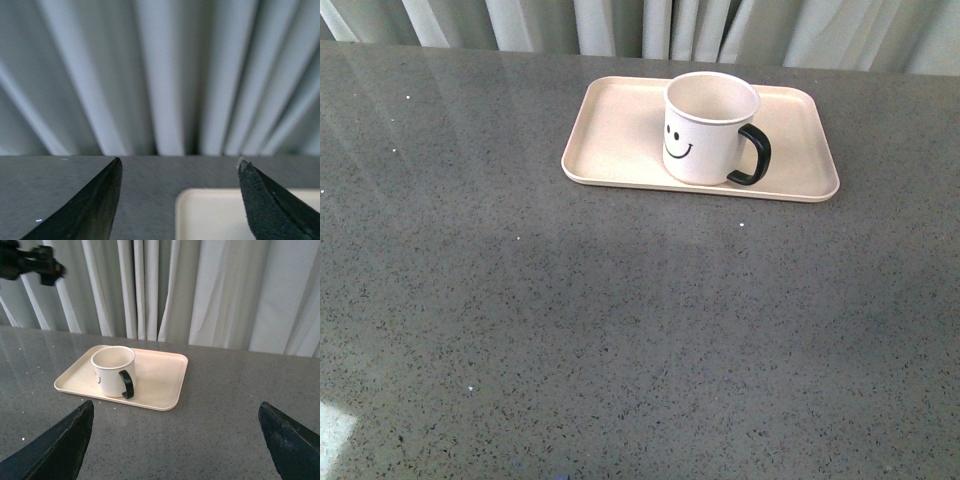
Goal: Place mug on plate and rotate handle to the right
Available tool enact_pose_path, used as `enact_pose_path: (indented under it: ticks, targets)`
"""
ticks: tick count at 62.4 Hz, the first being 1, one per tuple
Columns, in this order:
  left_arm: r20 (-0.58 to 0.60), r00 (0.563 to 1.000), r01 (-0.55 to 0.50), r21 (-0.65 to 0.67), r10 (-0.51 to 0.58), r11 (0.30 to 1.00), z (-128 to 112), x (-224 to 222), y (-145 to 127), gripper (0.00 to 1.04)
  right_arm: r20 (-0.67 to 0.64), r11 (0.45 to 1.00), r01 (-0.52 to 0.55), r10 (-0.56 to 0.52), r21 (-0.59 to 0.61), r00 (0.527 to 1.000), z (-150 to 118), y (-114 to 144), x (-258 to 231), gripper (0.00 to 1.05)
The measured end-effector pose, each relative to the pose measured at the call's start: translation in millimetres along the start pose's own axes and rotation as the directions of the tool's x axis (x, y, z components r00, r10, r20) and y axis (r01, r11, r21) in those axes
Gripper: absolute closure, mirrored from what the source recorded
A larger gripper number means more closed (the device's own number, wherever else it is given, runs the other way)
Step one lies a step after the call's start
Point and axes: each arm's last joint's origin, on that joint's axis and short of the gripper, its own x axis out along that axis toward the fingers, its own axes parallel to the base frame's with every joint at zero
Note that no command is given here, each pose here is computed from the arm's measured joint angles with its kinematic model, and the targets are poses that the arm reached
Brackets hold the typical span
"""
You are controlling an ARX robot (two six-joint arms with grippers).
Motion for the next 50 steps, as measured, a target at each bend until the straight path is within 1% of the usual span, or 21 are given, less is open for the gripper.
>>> enact_pose_path:
  ticks: [3,7,8,10,14,15,17,21,23,30,39,50]
  targets:
    - [0.056,0.998,-0.027,-0.023,0.029,0.999,-5.6,-19.4,18.7,0.50,0.000,1.000,0.000,0.000,0.000,1.000,0.0,0.0,0.0,0.09]
    - [0.084,0.995,-0.043,-0.035,0.045,0.998,-13.2,-41.0,38.6,0.61,0.000,1.000,0.000,0.000,0.000,1.000,0.0,0.0,0.0,0.09]
    - [0.085,0.995,-0.043,-0.035,0.046,0.998,-14.7,-44.5,41.6,0.62,0.000,1.000,0.000,0.000,0.000,1.000,0.0,0.0,0.0,0.09]
    - [0.080,0.995,-0.050,-0.033,0.053,0.998,-21.6,-58.0,52.7,0.70,0.000,1.000,0.000,0.000,0.000,1.000,0.0,0.0,0.0,0.09]
    - [0.063,0.996,-0.055,-0.028,0.057,0.998,-32.5,-76.6,66.5,0.80,0.000,1.000,-0.001,0.001,0.000,1.000,0.0,0.0,0.0,0.09]
    - [0.059,0.997,-0.056,-0.027,0.057,0.998,-34.3,-79.8,68.6,0.82,0.000,1.000,-0.001,0.001,0.000,1.000,0.0,0.0,0.0,0.09]
    - [0.049,0.997,-0.055,-0.024,0.056,0.998,-40.2,-91.4,75.6,0.89,0.000,1.000,-0.001,0.001,0.000,1.000,0.0,0.0,0.0,0.09]
    - [0.040,0.998,-0.049,-0.021,0.049,0.999,-46.6,-107.8,83.9,1.00,0.000,1.000,-0.001,0.001,0.000,1.000,0.0,0.0,0.0,0.09]
    - [0.039,0.998,-0.047,-0.024,0.048,0.999,-48.6,-115.3,87.6,1.04,0.000,1.000,0.000,0.000,0.000,1.000,0.0,0.0,0.0,0.09]
    - [0.038,0.999,-0.037,-0.023,0.038,0.999,-54.8,-140.1,99.2,1.03,0.000,1.000,0.000,0.000,0.000,1.000,0.0,0.0,0.0,0.09]
    - [0.034,0.998,-0.051,-0.024,0.052,0.998,-63.2,-171.6,115.1,1.03,0.000,1.000,-0.001,0.001,0.000,1.000,0.0,0.0,0.0,0.09]
    - [0.037,0.998,-0.042,-0.023,0.043,0.999,-69.1,-199.8,124.1,1.03,0.000,1.000,0.000,0.000,0.000,1.000,0.0,0.0,0.0,0.09]
